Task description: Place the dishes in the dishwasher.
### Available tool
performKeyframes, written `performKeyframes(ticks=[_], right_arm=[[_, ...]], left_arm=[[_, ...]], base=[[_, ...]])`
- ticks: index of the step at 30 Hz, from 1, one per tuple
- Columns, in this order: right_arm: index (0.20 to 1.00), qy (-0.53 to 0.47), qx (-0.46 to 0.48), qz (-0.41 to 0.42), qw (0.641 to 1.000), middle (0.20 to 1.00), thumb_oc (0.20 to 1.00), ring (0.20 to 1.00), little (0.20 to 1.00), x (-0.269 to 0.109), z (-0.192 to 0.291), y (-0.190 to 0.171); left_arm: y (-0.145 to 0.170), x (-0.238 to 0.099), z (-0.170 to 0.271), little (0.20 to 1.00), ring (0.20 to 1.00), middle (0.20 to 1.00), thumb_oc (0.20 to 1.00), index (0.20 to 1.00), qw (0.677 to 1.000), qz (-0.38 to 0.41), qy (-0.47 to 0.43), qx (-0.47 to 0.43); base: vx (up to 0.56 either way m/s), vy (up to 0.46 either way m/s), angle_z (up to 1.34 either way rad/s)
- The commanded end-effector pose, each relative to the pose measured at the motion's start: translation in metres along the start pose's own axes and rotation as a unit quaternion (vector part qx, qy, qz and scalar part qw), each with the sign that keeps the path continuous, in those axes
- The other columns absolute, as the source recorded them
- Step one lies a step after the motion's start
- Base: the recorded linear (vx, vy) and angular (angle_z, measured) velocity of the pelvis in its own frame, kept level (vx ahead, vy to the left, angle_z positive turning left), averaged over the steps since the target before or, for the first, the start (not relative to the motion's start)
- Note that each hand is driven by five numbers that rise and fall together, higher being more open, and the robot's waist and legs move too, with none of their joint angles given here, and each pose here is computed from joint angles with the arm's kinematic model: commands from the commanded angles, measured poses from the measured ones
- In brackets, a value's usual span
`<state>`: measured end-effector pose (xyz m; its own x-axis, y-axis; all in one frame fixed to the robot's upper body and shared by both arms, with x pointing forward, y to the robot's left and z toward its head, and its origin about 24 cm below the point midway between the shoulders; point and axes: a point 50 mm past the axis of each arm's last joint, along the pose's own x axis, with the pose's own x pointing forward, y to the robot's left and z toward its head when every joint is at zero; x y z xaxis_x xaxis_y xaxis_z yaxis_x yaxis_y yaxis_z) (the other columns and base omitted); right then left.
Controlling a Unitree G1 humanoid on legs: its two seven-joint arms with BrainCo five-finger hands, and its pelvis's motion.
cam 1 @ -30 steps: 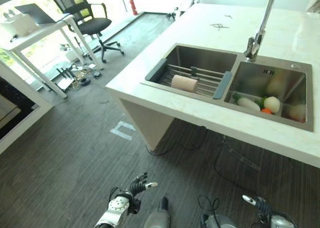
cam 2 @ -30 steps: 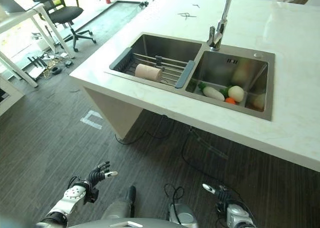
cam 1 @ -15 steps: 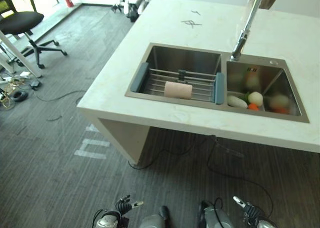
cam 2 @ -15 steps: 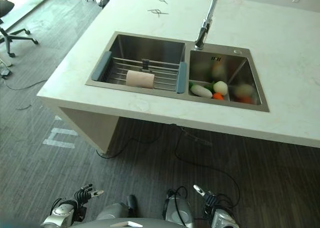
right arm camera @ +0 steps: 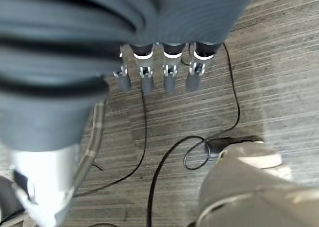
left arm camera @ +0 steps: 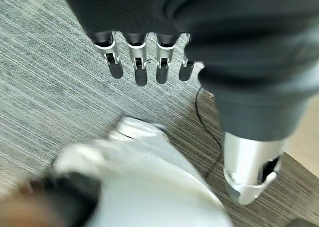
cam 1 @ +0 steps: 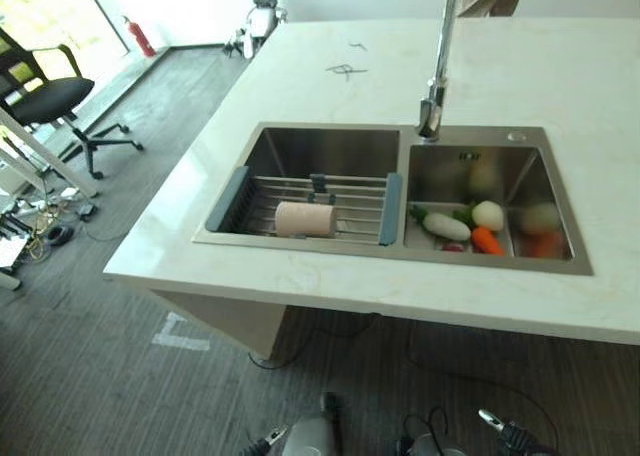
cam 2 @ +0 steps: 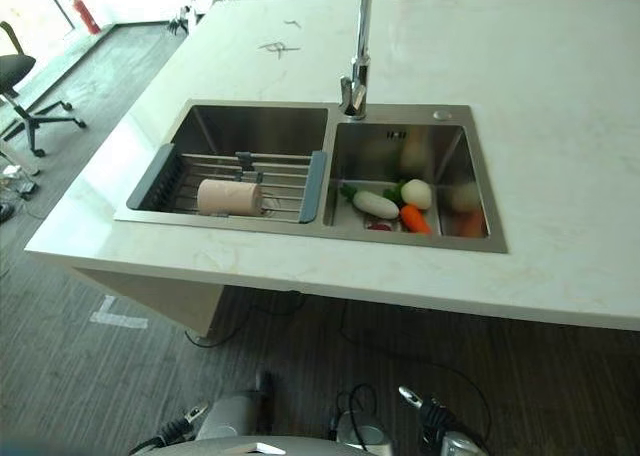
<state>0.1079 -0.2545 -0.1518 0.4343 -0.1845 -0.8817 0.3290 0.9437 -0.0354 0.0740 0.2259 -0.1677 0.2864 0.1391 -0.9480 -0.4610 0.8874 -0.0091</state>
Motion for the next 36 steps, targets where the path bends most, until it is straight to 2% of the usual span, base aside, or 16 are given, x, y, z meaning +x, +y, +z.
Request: performKeyframes(ticks=[1, 3, 6, 8, 12, 15, 20, 23, 26, 29, 32, 33, 36], right_arm=[[1.000, -0.027, 0.033, -0.017, 0.999, 1.000, 1.000, 1.000, 1.000, -0.002, 0.007, -0.012], [1.000, -0.032, 0.054, -0.024, 0.998, 1.000, 1.000, 1.000, 1.000, -0.003, 0.005, -0.013], [1.000, -0.037, 0.030, -0.018, 0.999, 1.000, 1.000, 1.000, 1.000, -0.003, 0.005, -0.010], [1.000, -0.039, 0.025, -0.007, 0.999, 1.000, 1.000, 1.000, 1.000, 0.000, 0.012, -0.004], [1.000, -0.040, 0.034, -0.005, 0.999, 1.000, 1.000, 1.000, 1.000, 0.001, 0.016, 0.000], [1.000, -0.035, 0.040, -0.018, 0.998, 1.000, 1.000, 1.000, 1.000, 0.000, 0.011, -0.005], [1.000, -0.031, 0.051, -0.021, 0.998, 1.000, 1.000, 1.000, 1.000, -0.003, 0.005, -0.012], [1.000, -0.019, 0.049, -0.025, 0.998, 1.000, 1.000, 1.000, 1.000, -0.004, 0.001, -0.016], [1.000, -0.016, 0.053, -0.034, 0.998, 1.000, 1.000, 1.000, 1.000, -0.006, -0.002, -0.024], [1.000, -0.014, 0.052, -0.047, 0.997, 1.000, 1.000, 1.000, 1.000, -0.008, 0.000, -0.037], [1.000, -0.017, 0.067, -0.067, 0.995, 1.000, 1.000, 1.000, 1.000, -0.013, -0.001, -0.055], [1.000, -0.020, 0.071, -0.073, 0.995, 1.000, 1.000, 1.000, 1.000, -0.015, -0.001, -0.061], [1.000, -0.023, 0.088, -0.085, 0.992, 1.000, 1.000, 1.000, 1.000, -0.017, -0.002, -0.068]], left_arm=[[0.001, 0.001, 0.024, 1.000, 1.000, 1.000, 1.000, 1.000, 0.999, -0.002, -0.032, 0.012], [0.003, 0.001, 0.027, 1.000, 1.000, 1.000, 1.000, 1.000, 0.999, -0.002, -0.035, 0.032], [0.012, -0.001, 0.039, 1.000, 1.000, 1.000, 1.000, 1.000, 0.998, 0.014, -0.060, 0.028], [0.024, -0.004, 0.052, 1.000, 1.000, 1.000, 1.000, 1.000, 0.995, 0.034, -0.094, 0.008], [0.024, -0.005, 0.068, 1.000, 1.000, 1.000, 1.000, 1.000, 0.992, 0.034, -0.122, 0.003], [0.022, -0.004, 0.058, 1.000, 1.000, 1.000, 1.000, 1.000, 0.994, 0.031, -0.106, 0.023], [0.025, -0.004, 0.044, 1.000, 1.000, 1.000, 1.000, 1.000, 0.995, 0.033, -0.092, 0.007], [0.025, -0.004, 0.042, 1.000, 1.000, 1.000, 1.000, 1.000, 0.994, 0.034, -0.102, -0.015], [0.035, -0.007, 0.048, 1.000, 1.000, 1.000, 1.000, 1.000, 0.987, 0.071, -0.130, -0.055], [0.058, -0.015, 0.065, 1.000, 1.000, 1.000, 1.000, 1.000, 0.975, 0.109, -0.174, -0.086], [0.096, -0.033, 0.094, 1.000, 1.000, 1.000, 1.000, 1.000, 0.953, 0.171, -0.234, -0.082], [0.118, -0.048, 0.111, 1.000, 1.000, 1.000, 1.000, 1.000, 0.932, 0.223, -0.274, -0.078], [0.154, -0.079, 0.139, 1.000, 1.000, 1.000, 1.000, 1.000, 0.883, 0.317, -0.343, -0.049]], base=[[0.28, 0.603, -0.32], [0.27, 0.505, -0.06], [0.20, 0.372, 0.16], [0.01, 0.118, -0.04], [-0.06, -0.075, -0.14], [0.03, -0.019, 0.51], [0.03, -0.034, -0.16], [0.05, -0.047, -0.08], [0.07, -0.017, -0.13], [0.04, 0.017, -0.01], [0.01, 0.033, 0.05], [-0.01, 0.044, 0.07], [-0.01, 0.011, 0.08]])
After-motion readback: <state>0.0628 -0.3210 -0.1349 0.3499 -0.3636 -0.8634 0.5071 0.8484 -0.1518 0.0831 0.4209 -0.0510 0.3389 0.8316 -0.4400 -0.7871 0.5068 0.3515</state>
